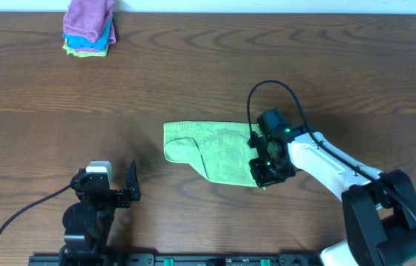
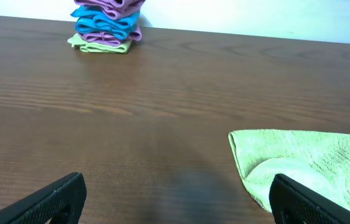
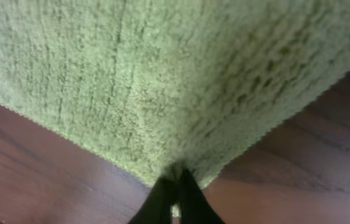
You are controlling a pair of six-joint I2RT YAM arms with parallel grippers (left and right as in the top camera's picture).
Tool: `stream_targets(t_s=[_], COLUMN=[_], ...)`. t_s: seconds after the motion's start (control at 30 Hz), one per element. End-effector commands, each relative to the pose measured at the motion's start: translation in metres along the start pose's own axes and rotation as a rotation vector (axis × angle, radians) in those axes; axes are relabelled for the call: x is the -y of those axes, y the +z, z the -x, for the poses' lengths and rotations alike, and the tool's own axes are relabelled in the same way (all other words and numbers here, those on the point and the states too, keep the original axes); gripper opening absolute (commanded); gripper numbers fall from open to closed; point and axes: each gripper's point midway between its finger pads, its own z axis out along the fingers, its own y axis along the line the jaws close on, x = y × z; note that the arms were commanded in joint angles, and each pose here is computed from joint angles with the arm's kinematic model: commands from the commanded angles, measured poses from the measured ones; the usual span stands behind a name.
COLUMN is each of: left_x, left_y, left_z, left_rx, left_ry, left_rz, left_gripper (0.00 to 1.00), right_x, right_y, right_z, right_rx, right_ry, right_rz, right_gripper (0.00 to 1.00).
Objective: Fold the cloth
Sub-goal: 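Lift the cloth's right corner upward with the right gripper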
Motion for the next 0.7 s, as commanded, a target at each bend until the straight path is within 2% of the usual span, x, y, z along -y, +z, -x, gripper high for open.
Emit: stream_targets(t_s=[0.0,0.2,0.47,0.67], left_x=[-0.004,-0.004,-0.004,-0.004], left_y=[0.003,0.003,0.003,0.003], left_z=[-0.011,-0.010,-0.011,-0.010], left_rx=[-0.024,-0.024,-0.024,-0.024], left_ry=[-0.002,-0.002,-0.002,-0.002], left_rz=[0.017,0.017,0.017,0.017], left_gripper=[0.95,0.95,0.95,0.95], right_x=[-0.001,-0.005,-0.012,0.012], right_y=[0.003,-0.007,-0.078,-0.114], right_z=[-0.001,0.015,0.083,0.132], right_rx=[-0.003,0.041,0.238,0.433], right_ry=[-0.007,0.034,-0.020,0.023], right_rz=[-0.004,0.007,-0.047,-0.091], right_gripper=[0.02,0.01,0.01,0.01])
